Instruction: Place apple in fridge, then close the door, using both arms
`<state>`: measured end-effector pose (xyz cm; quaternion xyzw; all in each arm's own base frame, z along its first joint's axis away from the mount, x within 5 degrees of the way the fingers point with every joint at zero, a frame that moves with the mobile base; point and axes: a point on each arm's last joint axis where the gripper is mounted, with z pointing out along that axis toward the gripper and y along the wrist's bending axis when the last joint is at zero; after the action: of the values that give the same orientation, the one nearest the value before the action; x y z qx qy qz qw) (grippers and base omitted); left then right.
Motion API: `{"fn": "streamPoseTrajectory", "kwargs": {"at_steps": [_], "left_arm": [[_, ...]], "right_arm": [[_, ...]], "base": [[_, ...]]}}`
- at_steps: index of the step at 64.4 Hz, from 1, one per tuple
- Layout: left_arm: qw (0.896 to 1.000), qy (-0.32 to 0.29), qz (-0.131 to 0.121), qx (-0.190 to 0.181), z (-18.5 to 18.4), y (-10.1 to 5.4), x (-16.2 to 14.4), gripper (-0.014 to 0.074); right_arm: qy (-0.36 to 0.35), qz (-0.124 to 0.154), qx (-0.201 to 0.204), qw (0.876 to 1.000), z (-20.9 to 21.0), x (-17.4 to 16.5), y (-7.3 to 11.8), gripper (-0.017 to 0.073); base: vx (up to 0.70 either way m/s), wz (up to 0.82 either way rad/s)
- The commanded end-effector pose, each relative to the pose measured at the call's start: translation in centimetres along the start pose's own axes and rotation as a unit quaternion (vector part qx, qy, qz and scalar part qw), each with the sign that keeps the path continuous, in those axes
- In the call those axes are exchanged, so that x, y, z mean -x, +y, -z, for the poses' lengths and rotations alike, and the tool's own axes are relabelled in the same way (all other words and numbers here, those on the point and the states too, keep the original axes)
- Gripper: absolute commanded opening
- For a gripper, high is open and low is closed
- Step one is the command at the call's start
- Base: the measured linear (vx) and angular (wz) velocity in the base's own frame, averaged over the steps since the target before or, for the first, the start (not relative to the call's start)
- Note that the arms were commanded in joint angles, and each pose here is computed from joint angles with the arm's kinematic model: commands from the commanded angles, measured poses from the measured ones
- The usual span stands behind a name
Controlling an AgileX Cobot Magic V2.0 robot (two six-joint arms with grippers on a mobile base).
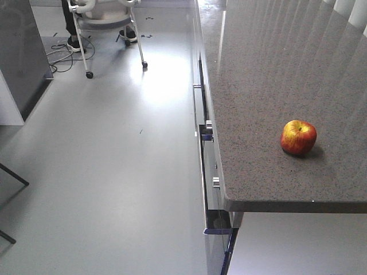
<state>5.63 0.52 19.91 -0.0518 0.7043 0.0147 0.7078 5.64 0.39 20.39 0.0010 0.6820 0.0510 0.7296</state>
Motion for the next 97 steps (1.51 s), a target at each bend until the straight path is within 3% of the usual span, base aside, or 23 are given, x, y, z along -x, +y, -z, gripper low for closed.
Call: {"fn": "streamPoseTrajectory", "kwargs": {"at_steps": [1, 82, 86, 91, 97], "left_arm": [[0.999, -0.052, 0.002, -0.005, 0.2, -0.1, 1.3, -0.0006], [0.999, -0.052, 0.002, -0.005, 0.2, -0.1, 1.3, -0.0006], [0.999, -0.052, 0.002, -0.005, 0.2, -0.1, 1.3, -0.0006], [0.999, -0.052, 0.002, -0.005, 0.2, -0.1, 1.3, -0.0006], [0.999, -0.052, 0.002, -0.005, 0.2, -0.1, 1.3, -0.0006]], "right_arm": [[-0.045, 0.008, 0.004, 0.999, 0.1, 0.9, 0.1, -0.0003], [-0.052, 0.001, 0.004, 0.999, 0.2, 1.0, 0.1, -0.0003], [-0.067, -0.026, 0.005, 0.997, 0.2, 1.3, 0.1, -0.0003], [-0.08, -0.103, 0.006, 0.991, 0.2, 1.5, 0.0, -0.0003], [-0.077, -0.148, 0.007, 0.986, 0.3, 1.9, -0.1, -0.0003]], "base": [[0.0, 0.0], [0.0, 0.0], [0.0, 0.0], [0.0, 0.0], [0.0, 0.0]]}}
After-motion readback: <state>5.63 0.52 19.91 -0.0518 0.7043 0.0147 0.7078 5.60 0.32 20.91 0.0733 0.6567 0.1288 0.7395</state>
